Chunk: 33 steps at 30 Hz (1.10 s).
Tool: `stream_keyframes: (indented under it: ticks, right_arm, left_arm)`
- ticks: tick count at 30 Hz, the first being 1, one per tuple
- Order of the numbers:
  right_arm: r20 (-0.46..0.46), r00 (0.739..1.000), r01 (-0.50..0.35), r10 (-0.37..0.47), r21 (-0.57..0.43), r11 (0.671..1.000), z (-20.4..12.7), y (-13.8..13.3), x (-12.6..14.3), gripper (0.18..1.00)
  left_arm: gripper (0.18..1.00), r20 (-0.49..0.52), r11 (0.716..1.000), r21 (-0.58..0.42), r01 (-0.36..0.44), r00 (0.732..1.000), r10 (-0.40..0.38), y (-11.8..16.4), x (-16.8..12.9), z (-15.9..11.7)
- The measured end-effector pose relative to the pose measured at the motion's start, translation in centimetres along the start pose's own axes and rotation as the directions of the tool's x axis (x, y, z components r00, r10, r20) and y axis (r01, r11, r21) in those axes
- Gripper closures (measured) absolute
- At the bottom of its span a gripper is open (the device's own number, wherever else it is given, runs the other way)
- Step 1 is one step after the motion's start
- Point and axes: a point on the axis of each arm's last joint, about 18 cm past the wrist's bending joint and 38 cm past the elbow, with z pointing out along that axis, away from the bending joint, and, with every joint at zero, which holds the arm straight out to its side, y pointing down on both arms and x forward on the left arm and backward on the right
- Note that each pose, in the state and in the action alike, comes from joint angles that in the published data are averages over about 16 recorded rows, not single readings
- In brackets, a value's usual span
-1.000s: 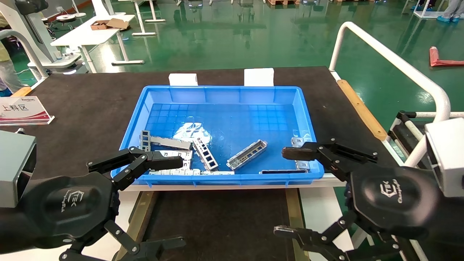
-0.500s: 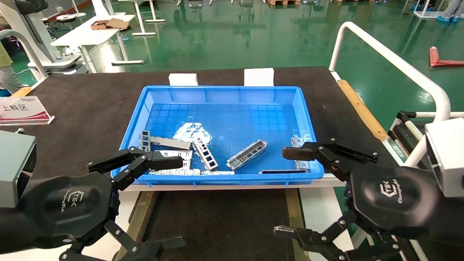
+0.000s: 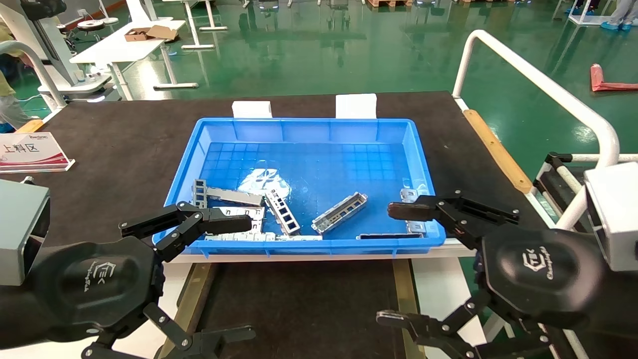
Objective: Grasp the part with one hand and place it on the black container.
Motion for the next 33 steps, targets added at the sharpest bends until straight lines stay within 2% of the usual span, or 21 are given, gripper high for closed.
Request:
stream_keyframes:
  ticks: [21, 33]
  right_arm:
    - [0.000, 1.000, 0.000, 0.000, 0.000, 1.000, 0.0, 0.0, 0.0, 0.178]
    - [0.000, 1.000, 0.000, 0.000, 0.000, 1.000, 0.0, 0.0, 0.0, 0.178]
  left_arm:
    - [0.184, 0.008, 1.000, -0.008, -0.009, 1.000, 0.009, 0.0, -0.3, 0.0]
    - [0.184, 0.057, 0.998, -0.051, -0.027, 0.998, 0.030, 1.3, -2.6, 1.3]
